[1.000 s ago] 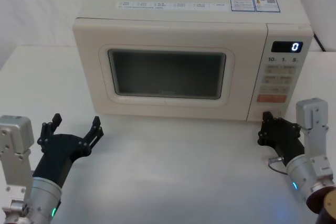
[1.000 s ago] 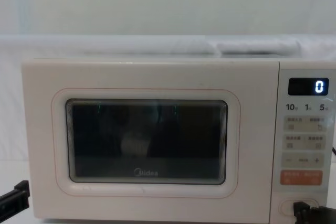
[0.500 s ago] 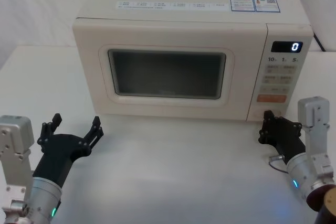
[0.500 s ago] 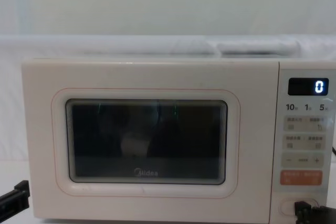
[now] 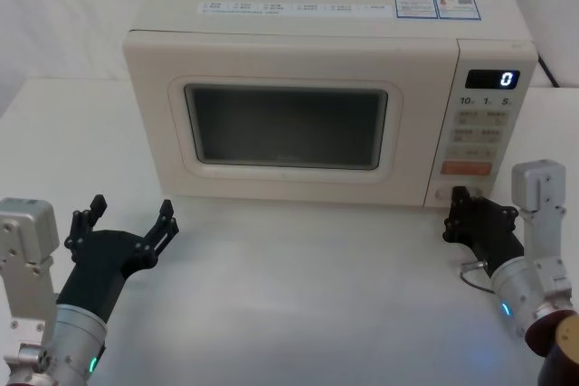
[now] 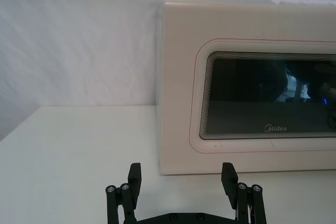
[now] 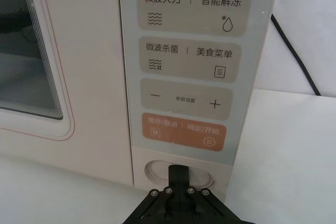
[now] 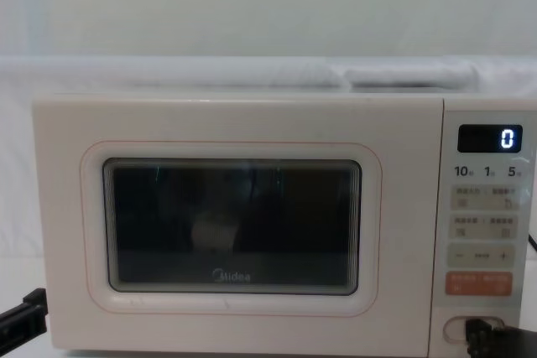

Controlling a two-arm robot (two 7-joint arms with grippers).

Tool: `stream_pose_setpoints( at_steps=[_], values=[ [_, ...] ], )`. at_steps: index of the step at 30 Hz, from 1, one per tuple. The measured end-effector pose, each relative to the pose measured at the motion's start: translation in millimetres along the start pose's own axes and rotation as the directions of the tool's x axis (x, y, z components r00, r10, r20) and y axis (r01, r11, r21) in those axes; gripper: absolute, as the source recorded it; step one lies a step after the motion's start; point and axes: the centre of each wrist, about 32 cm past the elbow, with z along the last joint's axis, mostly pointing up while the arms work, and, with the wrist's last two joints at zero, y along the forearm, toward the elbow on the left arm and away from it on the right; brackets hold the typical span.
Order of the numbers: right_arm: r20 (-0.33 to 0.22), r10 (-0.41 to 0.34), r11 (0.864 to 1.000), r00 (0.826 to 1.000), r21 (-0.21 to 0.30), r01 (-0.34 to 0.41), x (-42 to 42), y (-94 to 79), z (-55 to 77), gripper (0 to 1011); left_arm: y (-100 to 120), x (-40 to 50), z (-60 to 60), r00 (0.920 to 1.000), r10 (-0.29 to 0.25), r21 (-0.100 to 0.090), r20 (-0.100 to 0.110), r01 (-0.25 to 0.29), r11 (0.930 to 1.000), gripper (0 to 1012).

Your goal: Press the button to open the microwave door with one hand; close the microwave door with the other hand.

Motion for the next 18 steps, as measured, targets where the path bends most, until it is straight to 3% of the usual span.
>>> stream_pose_setpoints(
  at_steps=[18],
  values=[
    [0.009, 0.006, 1.0, 1.0, 0.005, -0.006, 0.5, 10.0, 0.4, 0, 0.0, 0.0, 0.0, 1.0, 0.0, 0.0, 0.0, 0.0, 1.0, 1001]
  ],
)
